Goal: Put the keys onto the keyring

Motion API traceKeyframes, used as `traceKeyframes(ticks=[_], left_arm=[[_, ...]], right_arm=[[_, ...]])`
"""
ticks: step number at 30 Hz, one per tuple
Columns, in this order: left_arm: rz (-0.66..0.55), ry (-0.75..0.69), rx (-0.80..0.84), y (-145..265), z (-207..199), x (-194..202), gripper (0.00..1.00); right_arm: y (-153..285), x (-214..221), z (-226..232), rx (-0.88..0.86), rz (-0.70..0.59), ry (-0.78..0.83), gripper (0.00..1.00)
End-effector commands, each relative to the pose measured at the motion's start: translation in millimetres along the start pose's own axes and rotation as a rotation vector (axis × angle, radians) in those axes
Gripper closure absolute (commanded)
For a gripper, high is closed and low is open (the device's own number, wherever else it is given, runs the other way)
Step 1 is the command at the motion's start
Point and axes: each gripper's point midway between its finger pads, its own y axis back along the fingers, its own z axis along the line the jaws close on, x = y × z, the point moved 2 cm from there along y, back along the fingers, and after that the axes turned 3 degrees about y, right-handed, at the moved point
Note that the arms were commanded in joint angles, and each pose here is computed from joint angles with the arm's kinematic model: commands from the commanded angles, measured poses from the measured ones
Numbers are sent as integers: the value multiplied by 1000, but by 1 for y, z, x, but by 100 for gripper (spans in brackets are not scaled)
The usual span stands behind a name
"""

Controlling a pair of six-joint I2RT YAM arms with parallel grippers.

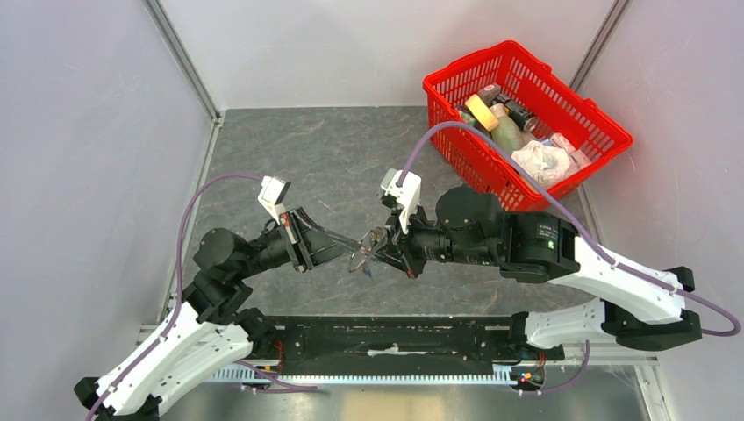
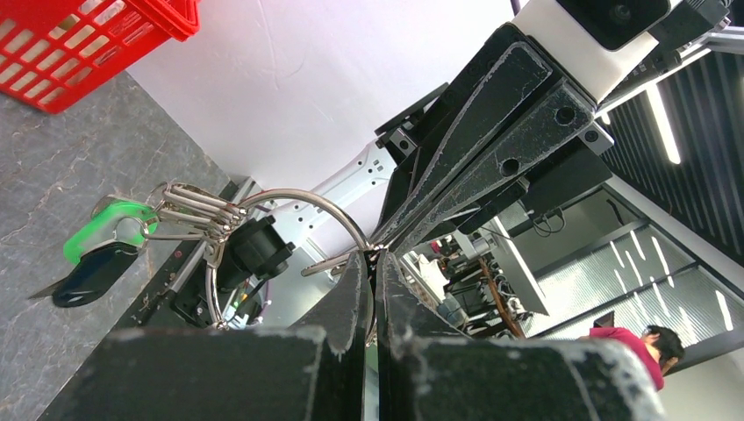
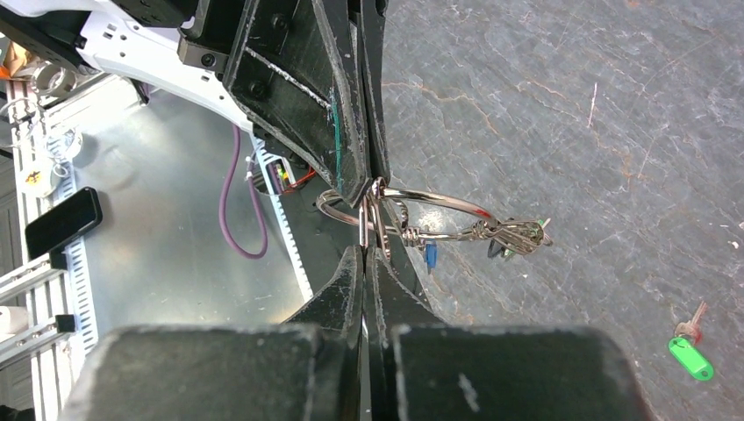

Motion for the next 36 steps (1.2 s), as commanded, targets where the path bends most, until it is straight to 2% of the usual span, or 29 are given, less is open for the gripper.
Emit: traceKeyframes(ticks=[1,4,5,7,9,11,13,18,21,30,36], left_arm=[[-54,-27,83,3,-30,-13,98],[-55,-23,75,3,-27,-12,98],[-55,-21,70,4,-25,-12,90],[-52,-25,41,5,-20,-10,62],[-61,-43,-24,9,-13,-11,40],[-77,-67,-97,16,-4,-11,28],[-103,-98,-147,22,1,-14,22],[-151,-173,-280,37,13,-22,20],[-180,-200,-305,43,11,-28,20],[-178,-231,-187,41,-29,-35,21],[-115,-135,-66,30,-52,-27,22]], right_arm=[[9,-19,3,-9,-67,1,100],[9,-20,5,-17,-66,5,100],[8,-20,5,-17,-65,6,100],[9,-21,5,-17,-65,9,100],[13,-24,4,-15,-72,11,100],[17,-28,3,-6,-83,13,100],[21,-30,3,-4,-87,17,100],[22,-34,1,17,-82,3,100],[19,-36,-4,64,-79,-50,100],[15,-38,-19,203,-94,-237,100],[-11,-24,-45,331,-33,-386,100]])
